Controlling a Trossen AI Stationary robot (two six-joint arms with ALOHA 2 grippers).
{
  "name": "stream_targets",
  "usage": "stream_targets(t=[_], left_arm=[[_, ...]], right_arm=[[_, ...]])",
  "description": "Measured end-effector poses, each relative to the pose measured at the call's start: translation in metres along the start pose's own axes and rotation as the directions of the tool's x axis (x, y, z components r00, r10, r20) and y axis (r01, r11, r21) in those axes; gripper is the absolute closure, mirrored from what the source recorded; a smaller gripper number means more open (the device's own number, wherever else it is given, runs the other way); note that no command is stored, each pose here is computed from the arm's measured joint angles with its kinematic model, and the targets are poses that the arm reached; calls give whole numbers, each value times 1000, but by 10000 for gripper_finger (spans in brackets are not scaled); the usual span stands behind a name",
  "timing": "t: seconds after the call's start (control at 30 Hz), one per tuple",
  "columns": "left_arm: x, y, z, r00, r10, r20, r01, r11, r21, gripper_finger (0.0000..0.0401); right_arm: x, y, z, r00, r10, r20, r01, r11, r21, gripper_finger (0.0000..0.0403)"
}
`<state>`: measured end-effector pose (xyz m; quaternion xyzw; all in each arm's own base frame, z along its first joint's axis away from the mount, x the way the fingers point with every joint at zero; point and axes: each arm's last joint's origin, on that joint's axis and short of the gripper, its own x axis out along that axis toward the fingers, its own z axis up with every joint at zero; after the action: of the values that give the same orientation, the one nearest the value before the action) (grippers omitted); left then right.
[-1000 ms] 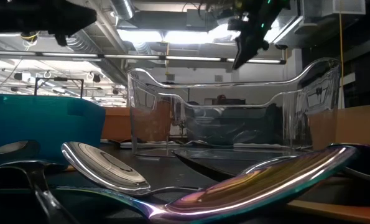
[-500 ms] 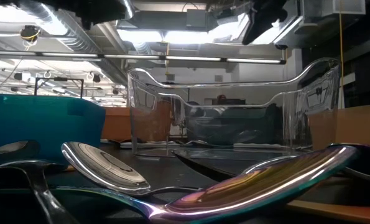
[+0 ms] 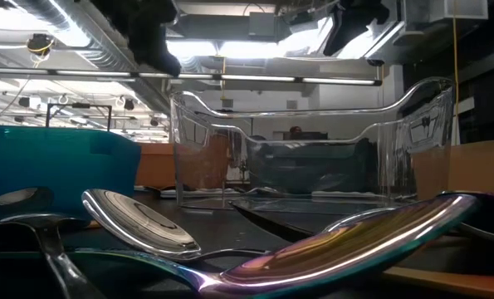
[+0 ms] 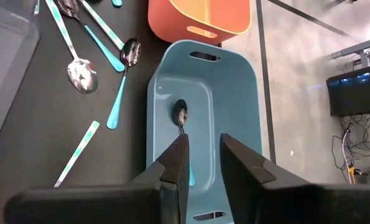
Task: Sort silverware by color (type)
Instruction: Put the white patterned spoon into the orange bin
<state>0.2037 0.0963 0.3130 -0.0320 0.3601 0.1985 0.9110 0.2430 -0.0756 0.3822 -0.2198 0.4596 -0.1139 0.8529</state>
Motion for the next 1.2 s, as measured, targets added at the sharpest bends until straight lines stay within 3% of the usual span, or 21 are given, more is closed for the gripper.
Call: stream_targets(t=[0.13,0.37,0.87,1.2], left_arm=[[21,13,-11,986,-32,-161,40,998,47,262],[54,22,-30,917,-62,-395,125,983,135,262],[113,9,-50,802,-100,-590,242,956,167,262],[126,-7,-60,733,-12,-680,244,938,246,262]], right_arm=[[0,0,0,1000,0,0,0,1000,0,324],[0,0,0,1000,0,1,0,1000,-3,324],[0,0,0,1000,2,1,-2,1000,-4,324],[0,0,0,1000,5,3,-5,1000,-4,324]])
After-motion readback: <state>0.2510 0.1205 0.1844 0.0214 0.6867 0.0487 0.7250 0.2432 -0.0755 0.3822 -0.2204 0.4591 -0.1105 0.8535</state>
